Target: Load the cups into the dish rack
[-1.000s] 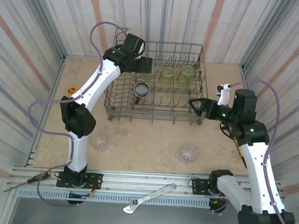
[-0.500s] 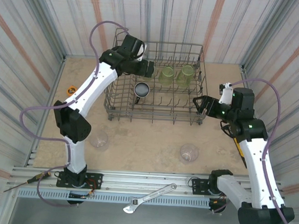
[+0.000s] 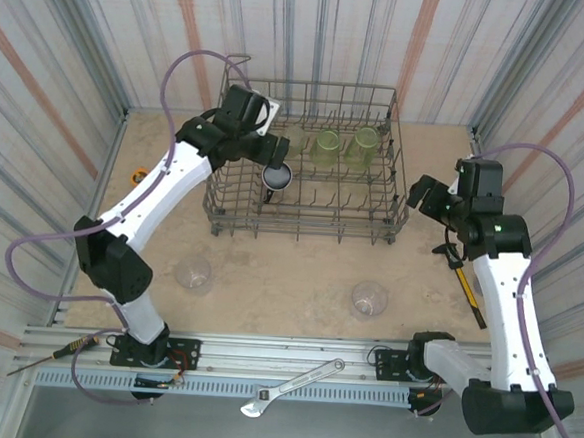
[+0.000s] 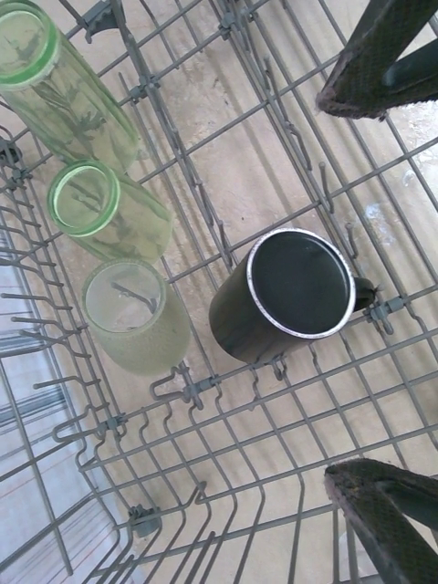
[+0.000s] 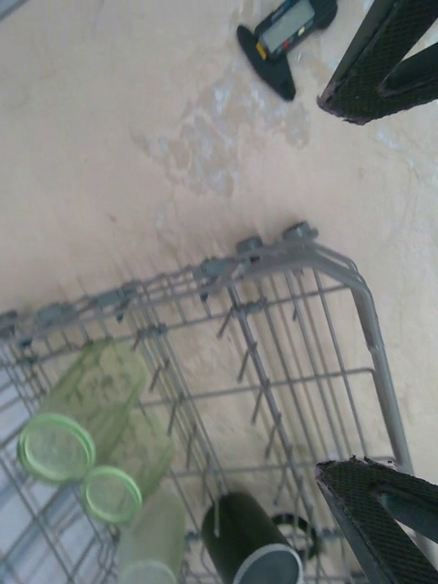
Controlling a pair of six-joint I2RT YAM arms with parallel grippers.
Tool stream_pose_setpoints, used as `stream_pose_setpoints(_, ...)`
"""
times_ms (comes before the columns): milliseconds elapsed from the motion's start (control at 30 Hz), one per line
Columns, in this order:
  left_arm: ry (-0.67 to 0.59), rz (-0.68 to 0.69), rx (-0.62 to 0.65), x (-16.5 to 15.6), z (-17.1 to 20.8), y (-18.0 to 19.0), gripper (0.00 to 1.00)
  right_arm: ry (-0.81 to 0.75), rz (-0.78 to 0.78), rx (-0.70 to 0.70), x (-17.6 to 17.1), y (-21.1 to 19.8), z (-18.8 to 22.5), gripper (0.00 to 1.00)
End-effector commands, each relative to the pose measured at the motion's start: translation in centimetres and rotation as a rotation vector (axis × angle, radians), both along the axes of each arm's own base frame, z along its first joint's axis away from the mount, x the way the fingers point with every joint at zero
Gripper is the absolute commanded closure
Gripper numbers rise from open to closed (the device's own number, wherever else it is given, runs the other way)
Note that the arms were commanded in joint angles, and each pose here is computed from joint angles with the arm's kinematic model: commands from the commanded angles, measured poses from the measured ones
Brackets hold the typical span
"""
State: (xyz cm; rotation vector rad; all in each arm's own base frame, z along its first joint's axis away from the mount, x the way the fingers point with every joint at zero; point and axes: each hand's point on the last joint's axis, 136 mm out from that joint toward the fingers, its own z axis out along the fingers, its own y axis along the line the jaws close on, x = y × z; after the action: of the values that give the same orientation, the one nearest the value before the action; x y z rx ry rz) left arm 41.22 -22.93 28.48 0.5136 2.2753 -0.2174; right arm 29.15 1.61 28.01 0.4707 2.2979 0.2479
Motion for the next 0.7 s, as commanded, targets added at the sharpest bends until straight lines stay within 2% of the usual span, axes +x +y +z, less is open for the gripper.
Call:
stream_pose_setpoints(0,-0.09,-0.025,-0.042,-0.7,2.1,0.0,0.01,0.065,-0.07,-0.043,-0.6,-2.2,-0.8,0.01)
stream_pose_setpoints(100,-0.095,-0.051,-0.059,-1.5,2.1,-0.1,0.01,0.092,-0.113,-0.034,-0.7,-3.5,-1.7,0.01)
stream_pose_setpoints(267,-0.148,-0.058,-0.027,-2.3,1.7,0.7,0.01,0.184,-0.31,-0.1,-1.7,-7.7,-3.0,0.01)
stream_pose_setpoints(400,-0.175,-0.091,-0.007,-3.2,1.6,-0.2,0.01,0.224,-0.369,-0.131,-2.2,-9.2,-3.5,0.01)
stream_pose_setpoints(667,-0.148,-0.132,0.036,-3.8,0.0,-2.1,0.01,0.276,-0.48,-0.201,-3.1,-12.1,-4.8,0.01)
